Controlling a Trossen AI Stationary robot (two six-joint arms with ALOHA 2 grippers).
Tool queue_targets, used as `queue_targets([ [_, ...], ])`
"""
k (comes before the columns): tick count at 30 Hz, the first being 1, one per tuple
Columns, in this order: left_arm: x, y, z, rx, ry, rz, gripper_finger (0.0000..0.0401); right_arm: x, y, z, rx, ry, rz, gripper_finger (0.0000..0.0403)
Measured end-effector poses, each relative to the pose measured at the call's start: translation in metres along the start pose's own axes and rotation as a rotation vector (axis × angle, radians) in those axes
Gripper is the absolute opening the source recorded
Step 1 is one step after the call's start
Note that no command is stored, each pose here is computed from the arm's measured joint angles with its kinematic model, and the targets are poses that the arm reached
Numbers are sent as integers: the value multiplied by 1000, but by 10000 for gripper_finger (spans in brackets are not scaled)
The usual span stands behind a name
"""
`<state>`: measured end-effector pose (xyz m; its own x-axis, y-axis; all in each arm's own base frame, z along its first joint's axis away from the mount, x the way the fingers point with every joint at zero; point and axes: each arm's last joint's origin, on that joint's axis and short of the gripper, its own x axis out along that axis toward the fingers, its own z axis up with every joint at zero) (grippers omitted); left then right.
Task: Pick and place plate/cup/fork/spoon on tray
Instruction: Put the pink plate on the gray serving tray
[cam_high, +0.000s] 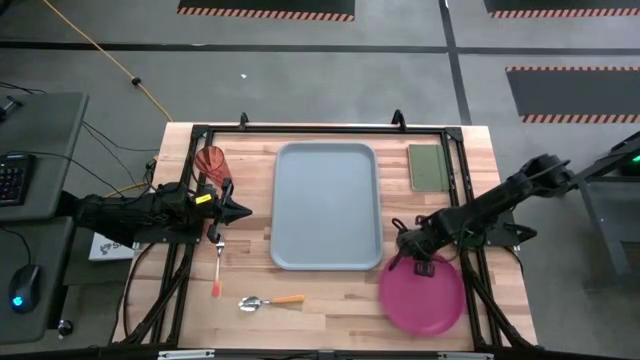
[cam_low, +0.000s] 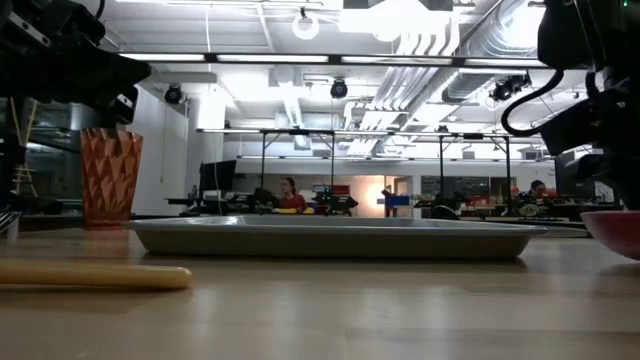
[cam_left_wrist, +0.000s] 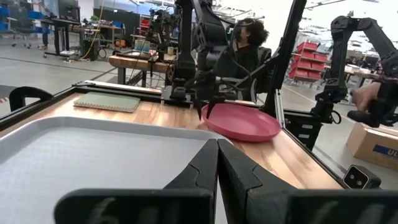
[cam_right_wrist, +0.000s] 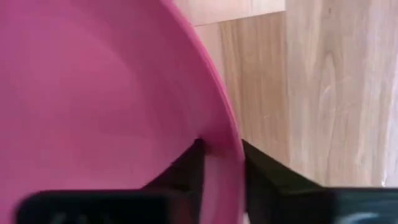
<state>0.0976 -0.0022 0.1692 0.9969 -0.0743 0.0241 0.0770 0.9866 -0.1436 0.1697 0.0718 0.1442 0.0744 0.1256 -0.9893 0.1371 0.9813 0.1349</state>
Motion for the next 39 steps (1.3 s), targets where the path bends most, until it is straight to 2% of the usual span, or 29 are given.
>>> queue_targets([
  [1,0,0,0,0,0,0,0,-1,0,-1,0,3,10,35],
  [3,0,0,0,0,0,0,0,-4,0,-2,5,13,48,13],
  [6,0,0,0,0,0,0,0,-9,0,-4,25,26,117,18],
  [9,0,0,0,0,0,0,0,-18,2,-5,38,29,204,5],
  [12,0,0,0,0,0,-1,0,-33,7,1,53,-29,284,5],
  [17,0,0,0,0,0,-1,0,-75,20,24,-5,-264,401,2],
  [20,0,0,0,0,0,-1,0,-101,22,42,-55,-466,358,2],
  [22,0,0,0,0,0,-1,0,-117,18,56,-32,-632,266,2],
  [25,0,0,0,0,0,-1,0,-127,-3,77,100,-773,82,1],
  [28,0,0,0,0,0,-1,0,-123,-38,93,309,-790,-55,1],
  [30,0,0,0,0,0,-1,0,-115,-66,102,422,-763,-102,1],
  [32,0,0,0,0,0,-1,0,-107,-95,110,529,-735,-106,1],
  [36,0,0,0,0,0,-1,0,-96,-146,128,656,-785,-26,0],
  [39,0,0,0,0,0,-2,0,-76,-177,133,754,-732,42,0],
])
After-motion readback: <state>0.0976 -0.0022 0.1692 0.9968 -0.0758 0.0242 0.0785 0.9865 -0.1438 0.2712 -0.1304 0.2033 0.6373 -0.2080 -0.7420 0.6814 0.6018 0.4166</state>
